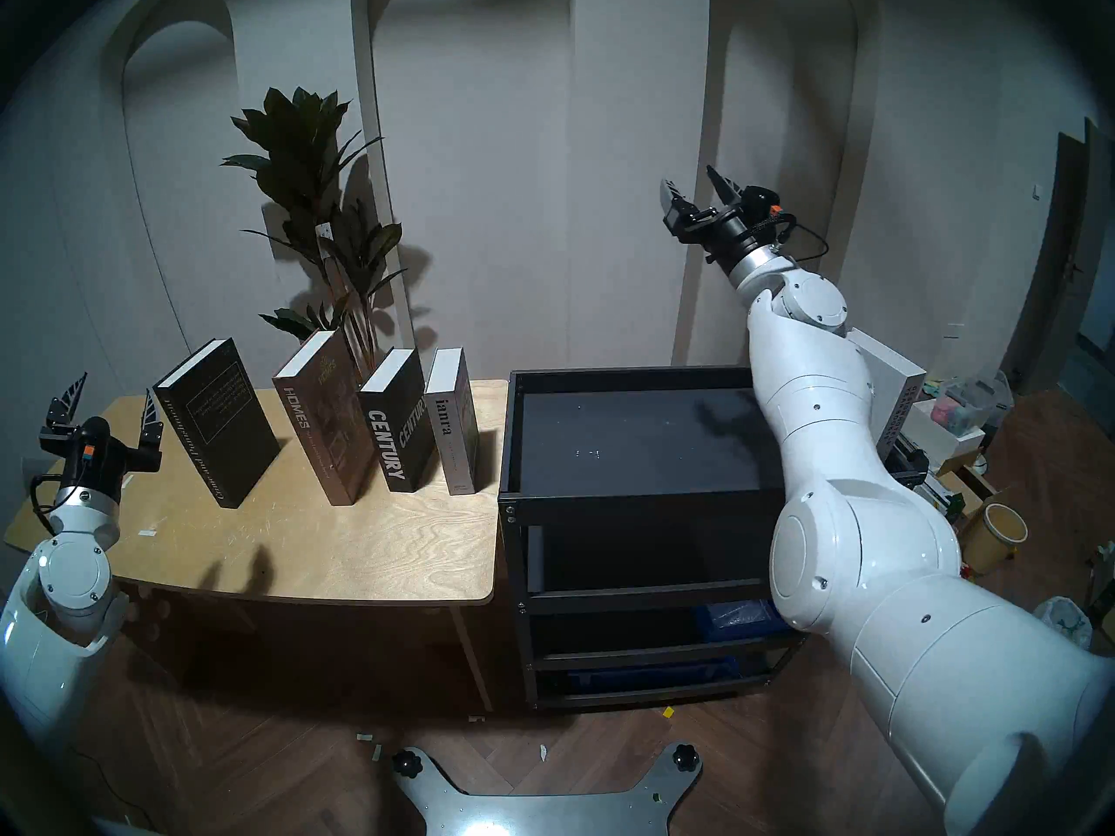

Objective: Move the books from the display table onto the shelf, standing them upright with spines facing out and tallest at one end

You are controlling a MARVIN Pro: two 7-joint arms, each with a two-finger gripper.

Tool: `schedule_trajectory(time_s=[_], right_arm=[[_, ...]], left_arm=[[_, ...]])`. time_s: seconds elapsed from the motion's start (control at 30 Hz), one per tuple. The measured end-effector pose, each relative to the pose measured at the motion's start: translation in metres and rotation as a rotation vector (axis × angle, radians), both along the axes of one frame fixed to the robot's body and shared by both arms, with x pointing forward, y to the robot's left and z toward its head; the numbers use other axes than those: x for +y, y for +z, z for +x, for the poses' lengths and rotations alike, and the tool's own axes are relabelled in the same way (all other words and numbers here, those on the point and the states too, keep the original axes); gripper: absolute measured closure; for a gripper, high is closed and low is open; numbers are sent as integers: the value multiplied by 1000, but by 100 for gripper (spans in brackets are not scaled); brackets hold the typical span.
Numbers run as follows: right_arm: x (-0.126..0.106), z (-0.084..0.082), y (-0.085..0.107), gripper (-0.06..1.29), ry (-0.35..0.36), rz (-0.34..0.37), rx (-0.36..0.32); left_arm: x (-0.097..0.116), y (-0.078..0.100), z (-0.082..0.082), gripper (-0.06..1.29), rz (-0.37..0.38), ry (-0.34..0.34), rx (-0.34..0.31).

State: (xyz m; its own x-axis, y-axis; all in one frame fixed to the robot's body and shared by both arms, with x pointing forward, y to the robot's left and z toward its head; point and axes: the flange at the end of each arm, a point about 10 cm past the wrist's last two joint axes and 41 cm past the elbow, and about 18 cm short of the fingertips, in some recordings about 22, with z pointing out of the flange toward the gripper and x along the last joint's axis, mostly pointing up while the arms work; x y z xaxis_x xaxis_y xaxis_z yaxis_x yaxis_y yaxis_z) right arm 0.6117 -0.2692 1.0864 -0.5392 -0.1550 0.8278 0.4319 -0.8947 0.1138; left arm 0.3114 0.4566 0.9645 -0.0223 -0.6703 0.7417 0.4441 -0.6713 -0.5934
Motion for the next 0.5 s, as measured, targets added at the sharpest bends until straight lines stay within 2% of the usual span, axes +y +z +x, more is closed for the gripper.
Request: schedule_trajectory(time_s=[0.23,0.5], right_arm=[[27,-8,-15,0,34,3,-5],[24,-20,-38,0,5,20,4]], left_arm=[[0,0,0,-2,-2,-4,1],[0,1,0,-2,-5,-6,0]])
